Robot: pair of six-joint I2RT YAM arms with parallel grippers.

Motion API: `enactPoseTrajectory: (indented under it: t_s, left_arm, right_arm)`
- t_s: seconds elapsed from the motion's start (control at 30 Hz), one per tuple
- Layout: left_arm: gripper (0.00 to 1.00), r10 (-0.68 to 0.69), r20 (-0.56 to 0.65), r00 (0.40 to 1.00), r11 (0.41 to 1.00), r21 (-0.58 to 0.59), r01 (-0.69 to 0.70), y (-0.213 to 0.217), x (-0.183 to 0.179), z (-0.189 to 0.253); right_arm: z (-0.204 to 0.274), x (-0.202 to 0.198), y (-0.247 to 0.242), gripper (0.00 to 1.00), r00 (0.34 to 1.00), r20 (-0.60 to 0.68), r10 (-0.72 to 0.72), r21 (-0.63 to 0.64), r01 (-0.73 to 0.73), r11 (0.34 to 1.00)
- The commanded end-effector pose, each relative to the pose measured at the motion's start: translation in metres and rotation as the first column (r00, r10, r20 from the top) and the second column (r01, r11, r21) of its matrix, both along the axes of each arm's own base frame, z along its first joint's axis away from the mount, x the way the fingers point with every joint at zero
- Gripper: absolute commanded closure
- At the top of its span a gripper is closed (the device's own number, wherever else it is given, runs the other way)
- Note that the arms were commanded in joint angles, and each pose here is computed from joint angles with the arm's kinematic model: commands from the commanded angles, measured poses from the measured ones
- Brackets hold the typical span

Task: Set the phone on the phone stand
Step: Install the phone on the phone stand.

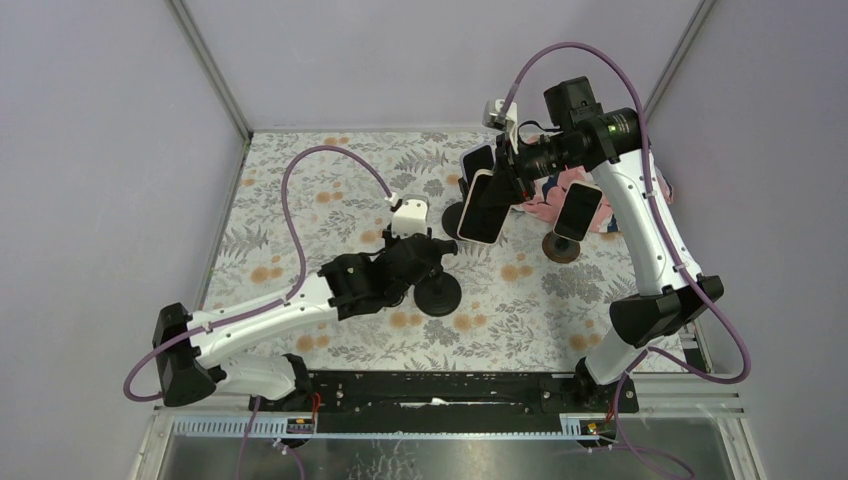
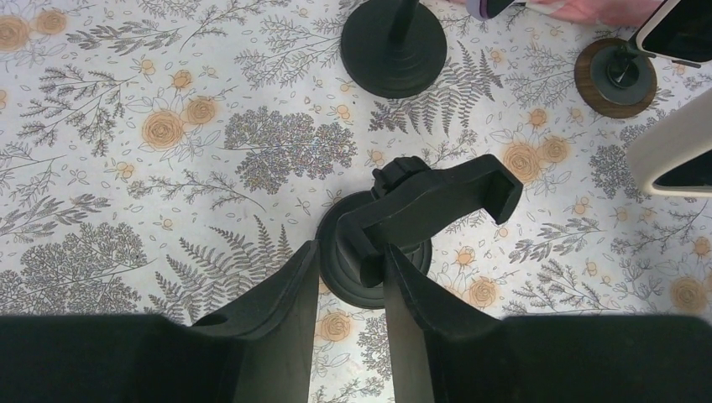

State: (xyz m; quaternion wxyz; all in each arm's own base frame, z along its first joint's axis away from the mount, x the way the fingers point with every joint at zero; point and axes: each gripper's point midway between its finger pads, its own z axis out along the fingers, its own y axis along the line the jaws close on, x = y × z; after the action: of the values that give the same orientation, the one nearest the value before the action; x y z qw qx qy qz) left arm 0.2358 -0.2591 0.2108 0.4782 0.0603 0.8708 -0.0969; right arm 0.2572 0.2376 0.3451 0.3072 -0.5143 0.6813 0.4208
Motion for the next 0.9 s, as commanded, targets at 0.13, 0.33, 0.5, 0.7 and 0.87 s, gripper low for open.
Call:
enactPoseTrajectory:
  t_s: [0.13, 0.33, 0.5, 0.7, 0.87]
  left_arm:
    - [0.78, 0.038, 0.039, 0.998, 0.999, 0.017, -0.039, 0.005, 0.006, 0.011]
    - [1.0, 0.011, 0.06, 0.998, 1.0, 0.014, -0.012, 0.004, 0.007, 0.016]
    - [1.0, -0.037, 0.092, 0.995, 0.999, -0.018, 0.039, -0.001, 0.006, 0.026]
    - [1.0, -0.176, 0.172, 0.969, 0.976, -0.098, 0.195, -0.015, -0.003, 0.037]
    - [1.0, -0.27, 0.215, 0.939, 0.946, -0.12, 0.3, -0.024, -0.01, 0.042]
  right_arm:
    - [0.018, -0.012, 0.005, 1.0, 0.999, 0.013, 0.038, 0.066, -0.039, 0.997]
    - [0.013, -0.014, 0.007, 1.0, 0.998, -0.009, 0.063, 0.071, -0.062, 0.996]
    - [0.007, -0.025, 0.012, 1.0, 0.992, -0.02, 0.122, 0.089, -0.12, 0.989]
    - [-0.018, -0.061, 0.038, 1.0, 0.958, -0.011, 0.288, 0.07, -0.286, 0.956]
    - [-0.018, -0.075, 0.056, 1.0, 0.929, -0.025, 0.37, 0.145, -0.363, 0.921]
